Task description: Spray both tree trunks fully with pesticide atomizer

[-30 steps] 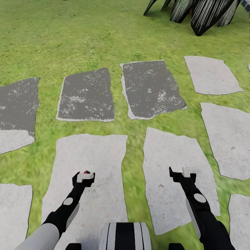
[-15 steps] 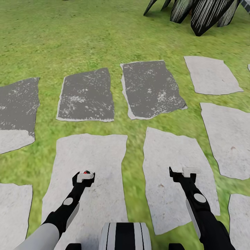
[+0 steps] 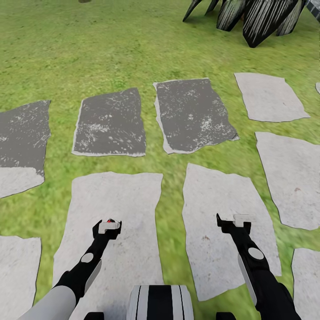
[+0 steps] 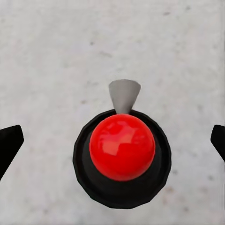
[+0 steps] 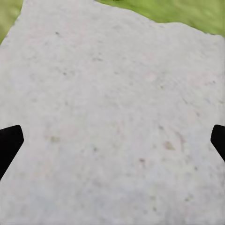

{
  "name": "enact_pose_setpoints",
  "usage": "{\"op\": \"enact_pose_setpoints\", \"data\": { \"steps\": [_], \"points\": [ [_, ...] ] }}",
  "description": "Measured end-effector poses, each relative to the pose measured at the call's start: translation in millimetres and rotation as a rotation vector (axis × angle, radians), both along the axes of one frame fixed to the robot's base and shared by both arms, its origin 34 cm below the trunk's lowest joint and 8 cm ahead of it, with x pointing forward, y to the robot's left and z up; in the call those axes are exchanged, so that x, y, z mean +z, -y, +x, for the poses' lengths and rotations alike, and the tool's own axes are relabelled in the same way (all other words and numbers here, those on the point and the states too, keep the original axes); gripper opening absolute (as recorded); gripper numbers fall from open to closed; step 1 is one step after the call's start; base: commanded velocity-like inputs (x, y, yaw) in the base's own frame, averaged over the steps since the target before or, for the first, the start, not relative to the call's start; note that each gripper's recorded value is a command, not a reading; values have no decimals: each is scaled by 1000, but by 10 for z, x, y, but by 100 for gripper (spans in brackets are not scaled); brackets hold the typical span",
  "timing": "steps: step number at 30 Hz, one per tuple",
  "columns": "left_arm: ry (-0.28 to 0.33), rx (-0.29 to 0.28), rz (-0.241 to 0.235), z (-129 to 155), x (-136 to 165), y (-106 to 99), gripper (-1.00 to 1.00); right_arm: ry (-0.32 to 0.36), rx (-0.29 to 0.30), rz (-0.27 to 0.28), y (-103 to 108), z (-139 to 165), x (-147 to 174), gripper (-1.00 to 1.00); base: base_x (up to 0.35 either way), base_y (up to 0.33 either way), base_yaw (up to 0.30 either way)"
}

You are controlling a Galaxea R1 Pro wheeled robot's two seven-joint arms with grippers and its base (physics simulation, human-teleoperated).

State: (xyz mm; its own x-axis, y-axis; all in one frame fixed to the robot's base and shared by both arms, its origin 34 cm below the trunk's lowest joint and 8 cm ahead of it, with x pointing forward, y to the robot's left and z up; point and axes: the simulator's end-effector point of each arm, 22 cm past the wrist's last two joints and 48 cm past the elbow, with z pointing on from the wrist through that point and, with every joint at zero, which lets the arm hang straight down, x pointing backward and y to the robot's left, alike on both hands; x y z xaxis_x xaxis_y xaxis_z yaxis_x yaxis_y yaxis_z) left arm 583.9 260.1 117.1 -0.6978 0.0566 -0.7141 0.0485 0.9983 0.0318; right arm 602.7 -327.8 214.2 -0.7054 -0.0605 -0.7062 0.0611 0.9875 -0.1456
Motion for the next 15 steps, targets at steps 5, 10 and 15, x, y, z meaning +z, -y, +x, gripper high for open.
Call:
{"op": "enact_pose_setpoints", "data": {
  "steps": [5,10,15],
  "points": [
    [1,0,1,5,2,-2,-100,0,0,0,0,0,1,100,0,0,-1],
    [1,2,-1,9,4,-4,-100,0,0,-1,2,1,1,100,0,0,0],
    [2,2,1,11,4,-5,-100,0,0,-1,2,1,1,100,0,0,0]
  ]
}}
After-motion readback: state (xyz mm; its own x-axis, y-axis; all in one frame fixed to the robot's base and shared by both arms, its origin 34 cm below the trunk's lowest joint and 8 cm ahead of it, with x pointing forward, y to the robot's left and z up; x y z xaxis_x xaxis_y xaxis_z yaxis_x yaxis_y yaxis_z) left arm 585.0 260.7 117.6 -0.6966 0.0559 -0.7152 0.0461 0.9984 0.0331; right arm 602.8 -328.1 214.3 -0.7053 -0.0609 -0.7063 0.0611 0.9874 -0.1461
